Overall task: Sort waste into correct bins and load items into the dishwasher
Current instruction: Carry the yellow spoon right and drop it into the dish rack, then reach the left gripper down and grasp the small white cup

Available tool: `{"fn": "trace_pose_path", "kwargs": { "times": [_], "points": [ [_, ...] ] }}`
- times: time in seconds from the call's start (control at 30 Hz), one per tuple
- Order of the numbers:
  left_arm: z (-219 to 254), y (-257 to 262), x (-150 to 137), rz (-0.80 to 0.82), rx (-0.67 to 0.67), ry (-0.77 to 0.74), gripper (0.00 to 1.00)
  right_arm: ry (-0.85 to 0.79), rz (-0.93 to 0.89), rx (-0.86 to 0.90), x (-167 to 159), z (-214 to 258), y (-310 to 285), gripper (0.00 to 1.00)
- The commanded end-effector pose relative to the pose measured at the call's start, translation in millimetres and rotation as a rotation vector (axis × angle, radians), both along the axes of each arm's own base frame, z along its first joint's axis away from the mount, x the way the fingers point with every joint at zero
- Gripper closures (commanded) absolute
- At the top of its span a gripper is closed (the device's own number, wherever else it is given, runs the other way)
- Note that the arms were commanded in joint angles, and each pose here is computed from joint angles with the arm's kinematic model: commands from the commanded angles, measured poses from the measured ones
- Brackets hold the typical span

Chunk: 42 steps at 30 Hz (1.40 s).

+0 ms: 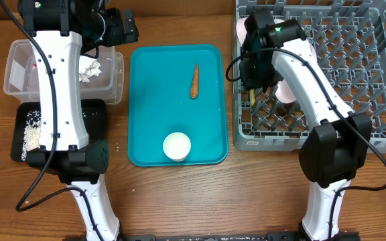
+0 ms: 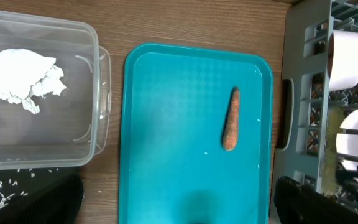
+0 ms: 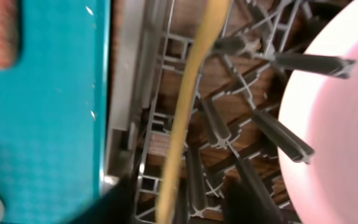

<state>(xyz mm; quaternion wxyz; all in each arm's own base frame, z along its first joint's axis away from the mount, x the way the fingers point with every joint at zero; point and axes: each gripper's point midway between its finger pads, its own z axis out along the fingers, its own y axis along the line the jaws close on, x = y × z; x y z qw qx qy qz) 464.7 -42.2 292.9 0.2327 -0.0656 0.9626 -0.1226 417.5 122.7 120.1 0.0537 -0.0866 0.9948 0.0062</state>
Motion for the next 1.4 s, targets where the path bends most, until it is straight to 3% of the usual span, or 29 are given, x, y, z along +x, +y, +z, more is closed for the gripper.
{"fn": "trace_pose_path", "kwargs": {
  "times": [0.0, 0.13, 0.37, 0.5, 0.7, 0.83, 1.17, 1.37],
  "points": [
    [13.1, -3.4, -2.6, -0.004, -0.014, -0.034, 0.0, -0.015, 0.013, 0.012, 0.7, 3.7, 3.6, 0.31],
    [13.2, -3.5, -2.6, -0.004, -0.014, -0.034, 0.0, -0.049, -0.006, 0.026, 7.4, 15.2, 5.9, 0.3],
    [10.7, -3.7, -8.2, -0.021, -0.006, -0.014, 0.0, -0.11, 0.019, 0.185, 3.9, 79.2, 29.4, 0.3],
    [7.7, -4.7, -28.1, -0.053, 0.007, 0.046, 0.05, -0.107, 0.039, 0.281, -13.3, 107.3, 39.2, 0.3],
    [42.1, -49.6, -53.7, -0.196, -0.082, -0.027, 0.01, -0.082, 0.03, 0.3, -36.6, 125.7, 32.1, 0.3],
    [51.0, -63.9, -82.7, -0.23, -0.014, -0.031, 0.0, -0.049, 0.029, 0.295, -45.7, 124.9, 31.0, 0.32],
    [-35.7, -55.9, -163.1, -0.144, 0.123, 0.335, 0.0, -0.031, 0.075, 0.322, -50.7, 117.2, 52.0, 0.36],
    [-105.6, -67.6, -177.1, -0.165, 0.126, 0.48, 0.11, -0.023, 0.093, 0.322, -50.3, 106.2, 60.6, 0.37]
  ]
}}
